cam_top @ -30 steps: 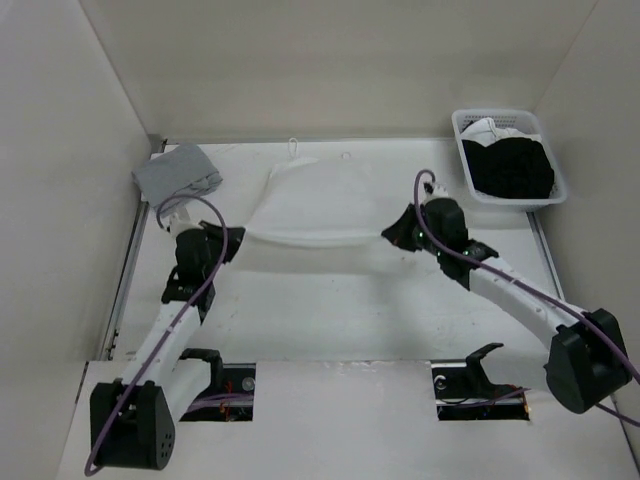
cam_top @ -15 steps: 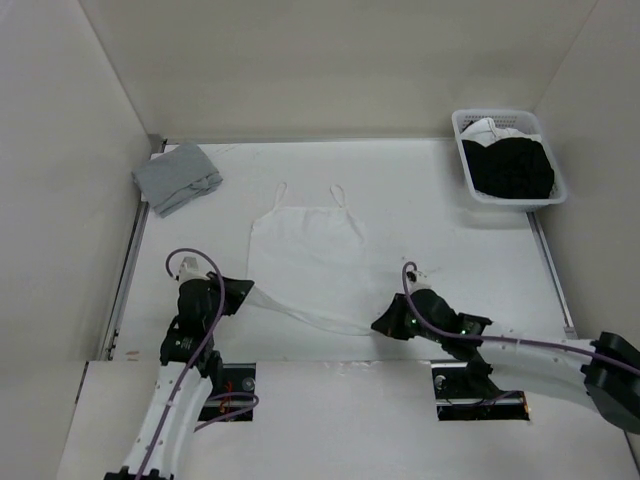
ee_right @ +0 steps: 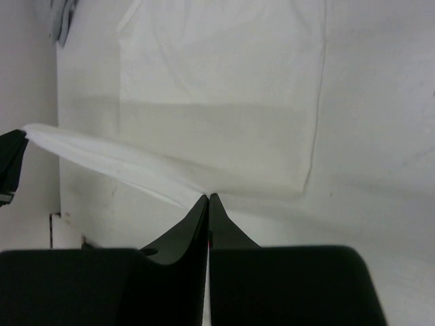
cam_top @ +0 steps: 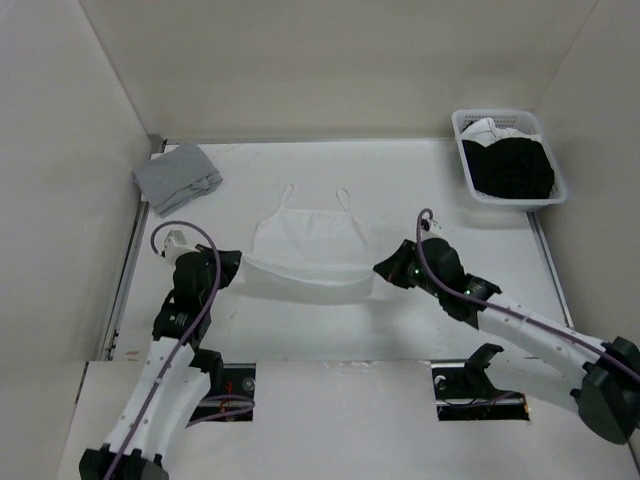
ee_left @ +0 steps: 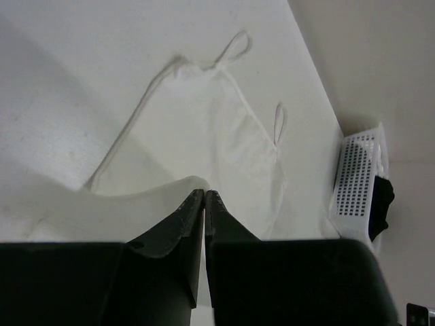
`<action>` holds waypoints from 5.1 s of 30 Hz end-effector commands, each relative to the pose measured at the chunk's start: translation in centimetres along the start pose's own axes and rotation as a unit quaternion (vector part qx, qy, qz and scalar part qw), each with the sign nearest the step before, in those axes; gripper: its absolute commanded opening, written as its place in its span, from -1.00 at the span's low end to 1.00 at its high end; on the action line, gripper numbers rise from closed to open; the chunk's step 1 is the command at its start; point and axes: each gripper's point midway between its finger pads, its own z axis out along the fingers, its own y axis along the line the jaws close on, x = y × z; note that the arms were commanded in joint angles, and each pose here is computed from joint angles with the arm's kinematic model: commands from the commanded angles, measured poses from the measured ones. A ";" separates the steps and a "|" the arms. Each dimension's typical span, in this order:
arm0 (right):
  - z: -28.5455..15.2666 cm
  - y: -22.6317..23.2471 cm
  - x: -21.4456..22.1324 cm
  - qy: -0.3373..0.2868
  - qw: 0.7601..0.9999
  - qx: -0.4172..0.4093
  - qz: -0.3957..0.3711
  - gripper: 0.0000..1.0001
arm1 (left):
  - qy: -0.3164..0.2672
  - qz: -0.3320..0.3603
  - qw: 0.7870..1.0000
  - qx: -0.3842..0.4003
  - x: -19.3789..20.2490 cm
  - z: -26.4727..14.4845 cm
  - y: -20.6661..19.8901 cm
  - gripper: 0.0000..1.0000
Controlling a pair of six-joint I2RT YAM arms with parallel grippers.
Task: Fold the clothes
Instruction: Fold the tank top
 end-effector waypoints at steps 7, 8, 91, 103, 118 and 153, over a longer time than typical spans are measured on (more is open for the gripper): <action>6.8 1.2 -10.5 -0.061 0.998 -0.020 -0.018 -0.95 | -0.088 -0.036 0.994 0.063 -6.3 8.7 -8.9 -0.97; 7.7 0.9 -11.3 -0.061 0.998 -0.019 -0.013 -0.95 | -0.091 -0.037 0.994 0.055 -6.5 10.0 -8.8 -0.97; -3.2 -0.4 -2.5 -0.071 0.996 0.021 -0.049 -0.92 | -0.005 0.074 0.994 0.080 -1.4 -2.6 -4.7 -1.00; -13.6 5.1 -0.4 -0.046 0.996 -0.062 -0.048 -0.90 | 0.000 0.091 0.993 0.080 -2.4 -10.5 -5.1 -1.00; 6.4 -2.3 -8.9 -0.041 0.999 0.020 -0.030 -0.91 | 0.009 0.069 0.998 -0.005 -1.5 11.2 -4.0 -1.00; 4.0 -10.1 0.3 -0.008 0.994 0.108 0.029 -0.86 | 0.083 0.057 0.994 -0.041 6.8 2.6 7.5 -0.93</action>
